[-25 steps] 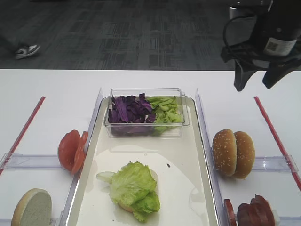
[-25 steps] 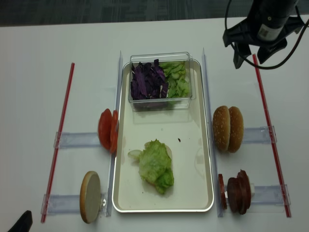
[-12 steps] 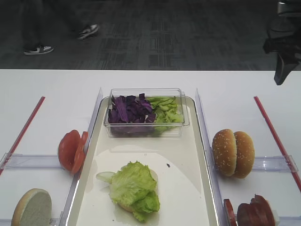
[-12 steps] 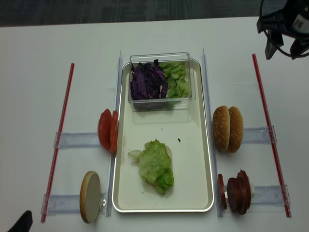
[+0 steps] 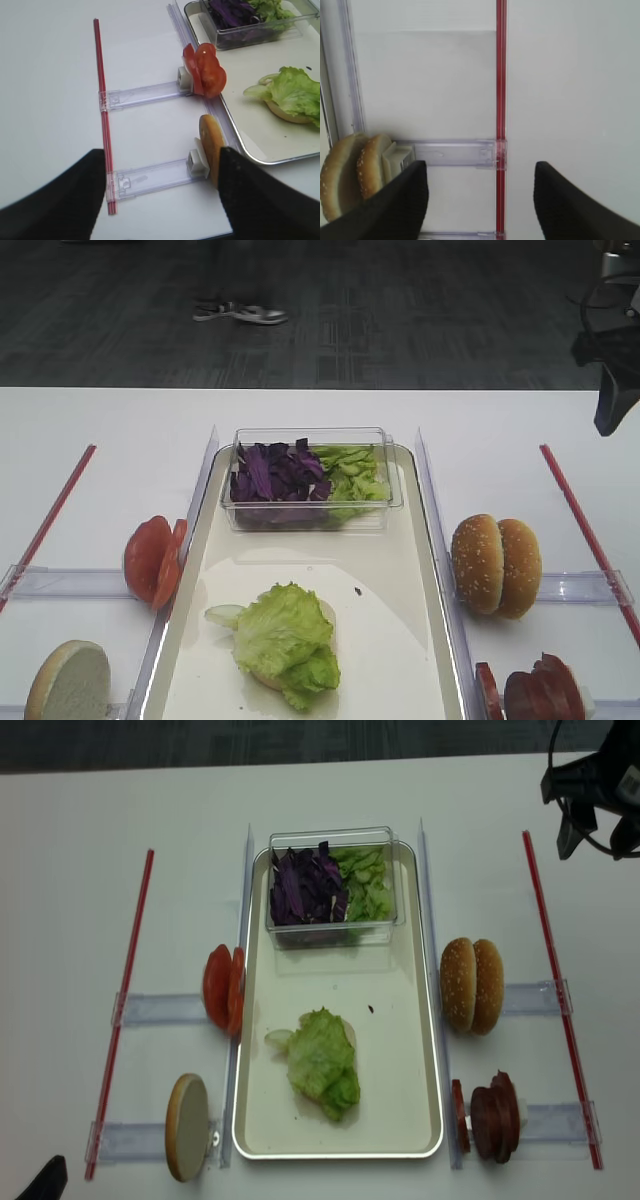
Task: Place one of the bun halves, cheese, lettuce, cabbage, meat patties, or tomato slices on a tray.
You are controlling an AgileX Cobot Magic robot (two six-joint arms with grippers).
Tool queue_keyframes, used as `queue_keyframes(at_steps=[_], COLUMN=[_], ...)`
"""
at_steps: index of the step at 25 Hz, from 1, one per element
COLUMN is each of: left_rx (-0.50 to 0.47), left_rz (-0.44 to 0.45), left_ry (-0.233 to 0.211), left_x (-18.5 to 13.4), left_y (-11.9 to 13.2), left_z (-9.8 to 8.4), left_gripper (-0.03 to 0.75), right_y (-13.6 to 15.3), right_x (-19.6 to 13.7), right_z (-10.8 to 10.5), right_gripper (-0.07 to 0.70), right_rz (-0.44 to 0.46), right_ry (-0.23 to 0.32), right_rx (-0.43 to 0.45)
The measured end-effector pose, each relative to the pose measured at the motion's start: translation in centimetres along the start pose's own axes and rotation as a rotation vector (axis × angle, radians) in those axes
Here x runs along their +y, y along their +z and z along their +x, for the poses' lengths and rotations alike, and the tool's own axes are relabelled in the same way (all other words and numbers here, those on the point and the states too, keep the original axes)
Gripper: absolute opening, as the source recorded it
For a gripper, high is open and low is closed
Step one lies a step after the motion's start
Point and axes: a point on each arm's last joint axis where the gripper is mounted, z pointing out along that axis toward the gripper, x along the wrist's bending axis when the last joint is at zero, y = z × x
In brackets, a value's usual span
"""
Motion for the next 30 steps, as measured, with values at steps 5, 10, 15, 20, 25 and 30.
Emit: queue_keyframes(at_steps=[5,10,15,20,25,30], left_rx=[0.000,0.000,0.000,0.000,0.000,0.000], left_rz=[0.000,0.000,0.000,0.000,0.000,0.000], left_ry=[0.000,0.000,0.000,0.000,0.000,0.000], left_x=[0.0,0.0,0.0,0.0,0.0,0.0], left_y=[0.0,0.0,0.0,0.0,0.0,0.0], left_z=[0.0,0.0,0.0,0.0,0.0,0.0], left_gripper=[0.457,0.457,0.457,0.457,0.457,0.457], right_y=[-1.2,-3.0,-3.9,-4.1,-3.6,-3.6], right_x=[-2.3,-5.0,-7.4,-10.0,-13.2,-15.9], right_z=[0.2,0.4,0.5,0.5,0.5,0.5], right_gripper=[0.484,0.484,0.484,0.484,0.484,0.484], right_rz=[-0.013,-0.050,-0.072,-0.072,-0.079,-0.141], right_ry=[0.003,0.001,-0.003,-0.003,-0.002,-0.003], right_rx=[0.012,0.016,0.017,0.017,0.016,0.015])
